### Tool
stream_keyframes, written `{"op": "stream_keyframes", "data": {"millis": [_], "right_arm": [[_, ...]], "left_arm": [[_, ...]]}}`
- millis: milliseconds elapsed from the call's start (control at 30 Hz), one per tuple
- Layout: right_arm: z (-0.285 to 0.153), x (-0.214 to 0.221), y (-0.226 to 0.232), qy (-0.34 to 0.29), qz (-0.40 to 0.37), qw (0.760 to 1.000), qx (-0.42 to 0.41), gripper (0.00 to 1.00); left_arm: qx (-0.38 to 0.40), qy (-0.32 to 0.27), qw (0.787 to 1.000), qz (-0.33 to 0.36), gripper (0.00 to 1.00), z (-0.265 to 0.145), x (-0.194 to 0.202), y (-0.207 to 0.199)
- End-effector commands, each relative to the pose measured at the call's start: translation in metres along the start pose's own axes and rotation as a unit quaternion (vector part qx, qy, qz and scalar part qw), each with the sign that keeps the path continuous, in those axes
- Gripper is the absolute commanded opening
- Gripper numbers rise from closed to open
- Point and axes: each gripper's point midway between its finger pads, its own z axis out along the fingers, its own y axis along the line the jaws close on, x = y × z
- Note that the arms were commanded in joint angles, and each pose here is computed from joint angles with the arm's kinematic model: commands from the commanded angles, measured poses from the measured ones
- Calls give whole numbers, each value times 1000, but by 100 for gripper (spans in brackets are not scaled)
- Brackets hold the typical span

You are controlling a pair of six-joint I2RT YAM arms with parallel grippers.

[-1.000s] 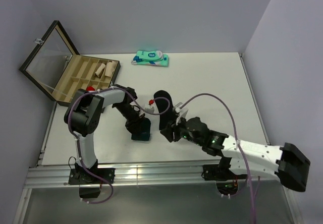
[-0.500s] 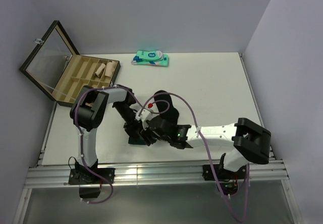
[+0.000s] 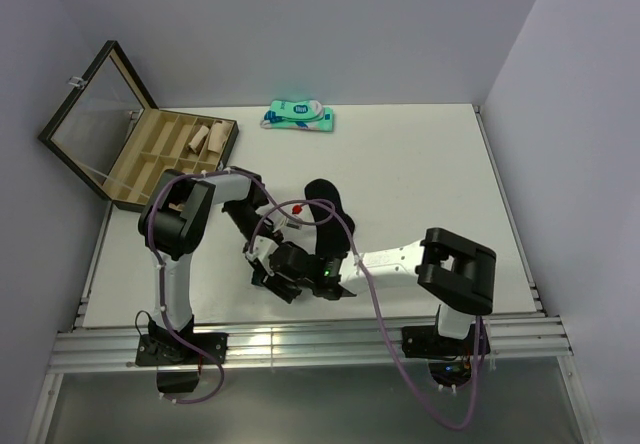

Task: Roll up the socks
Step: Roll the sock at the center of the board.

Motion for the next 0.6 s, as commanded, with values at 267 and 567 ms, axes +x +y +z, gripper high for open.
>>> {"op": "stream_keyframes", "data": {"millis": [267,567], "right_arm": [[18,-7,-2,0,-16,999,37,41],[7,-1,5,14,15,1000,-2,12]], "left_arm": [[-12,-3,1000,24,1,-3,-4,10],[-104,-87,990,47,19,-21,-37,25]]}}
